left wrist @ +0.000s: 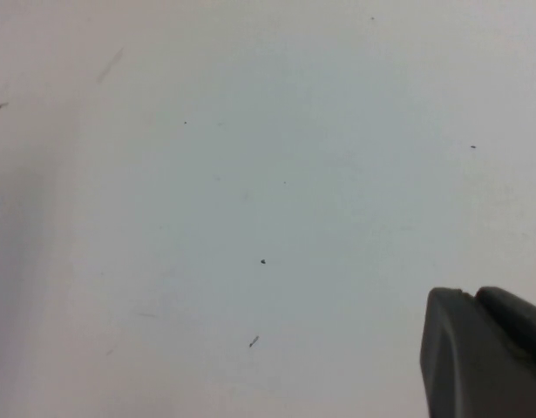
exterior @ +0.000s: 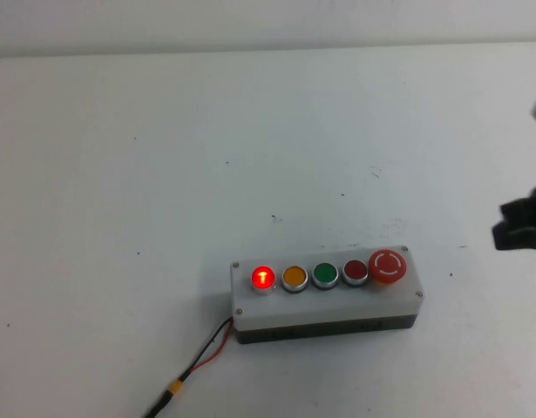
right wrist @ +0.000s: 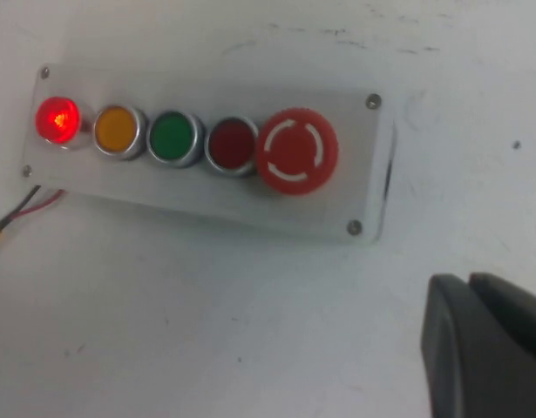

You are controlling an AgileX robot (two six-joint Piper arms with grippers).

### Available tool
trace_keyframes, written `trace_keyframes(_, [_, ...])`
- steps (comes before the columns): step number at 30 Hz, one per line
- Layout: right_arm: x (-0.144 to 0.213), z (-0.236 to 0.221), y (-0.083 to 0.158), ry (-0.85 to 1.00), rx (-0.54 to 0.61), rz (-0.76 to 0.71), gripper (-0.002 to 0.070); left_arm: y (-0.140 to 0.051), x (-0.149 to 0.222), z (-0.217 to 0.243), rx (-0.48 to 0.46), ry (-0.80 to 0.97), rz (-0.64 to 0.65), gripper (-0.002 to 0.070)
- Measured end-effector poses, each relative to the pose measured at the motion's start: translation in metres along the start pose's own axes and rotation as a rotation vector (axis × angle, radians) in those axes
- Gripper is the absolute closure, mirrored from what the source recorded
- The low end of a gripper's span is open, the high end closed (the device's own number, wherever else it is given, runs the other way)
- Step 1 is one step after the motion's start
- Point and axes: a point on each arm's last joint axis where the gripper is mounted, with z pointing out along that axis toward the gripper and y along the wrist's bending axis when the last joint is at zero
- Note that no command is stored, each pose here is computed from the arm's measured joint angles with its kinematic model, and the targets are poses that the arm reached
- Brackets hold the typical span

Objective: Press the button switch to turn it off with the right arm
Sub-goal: Press the button to turn off

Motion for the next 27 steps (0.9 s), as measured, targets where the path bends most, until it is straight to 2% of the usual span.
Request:
trace_keyframes(2, [-0.017, 0.012, 0.015, 0.034, 0.017, -0.057, 0.0691, 0.0, 0.0, 0.0, 0.0, 0.0, 0.0, 0.0677])
trace_keyframes(7, [-0.046, 0.052, 0.073, 0.106, 0.013, -0.217, 0.0691, 0.0, 0.0, 0.0, 0.0, 0.0, 0.0, 0.0677])
trace_keyframes(12, [-0.05, 0.099, 0.127, 0.204, -0.023, -0.345, 0.0691, 0.0, 0.0, 0.0, 0.0, 0.0, 0.0, 0.0677])
trace_keyframes(14, [-0.048, 0.114, 0.141, 0.235, -0.033, -0.375, 0.0691, 0.0, 0.0, 0.0, 0.0, 0.0, 0.0, 0.0677])
trace_keyframes(18, [-0.048, 0.138, 0.156, 0.28, -0.037, -0.403, 0.0691, 0.0, 0.0, 0.0, 0.0, 0.0, 0.0, 0.0677])
trace_keyframes(27, [-0.062, 0.156, 0.166, 0.268, -0.043, -0.409, 0.0691, 0.0, 0.0, 0.0, 0.0, 0.0, 0.0, 0.0677])
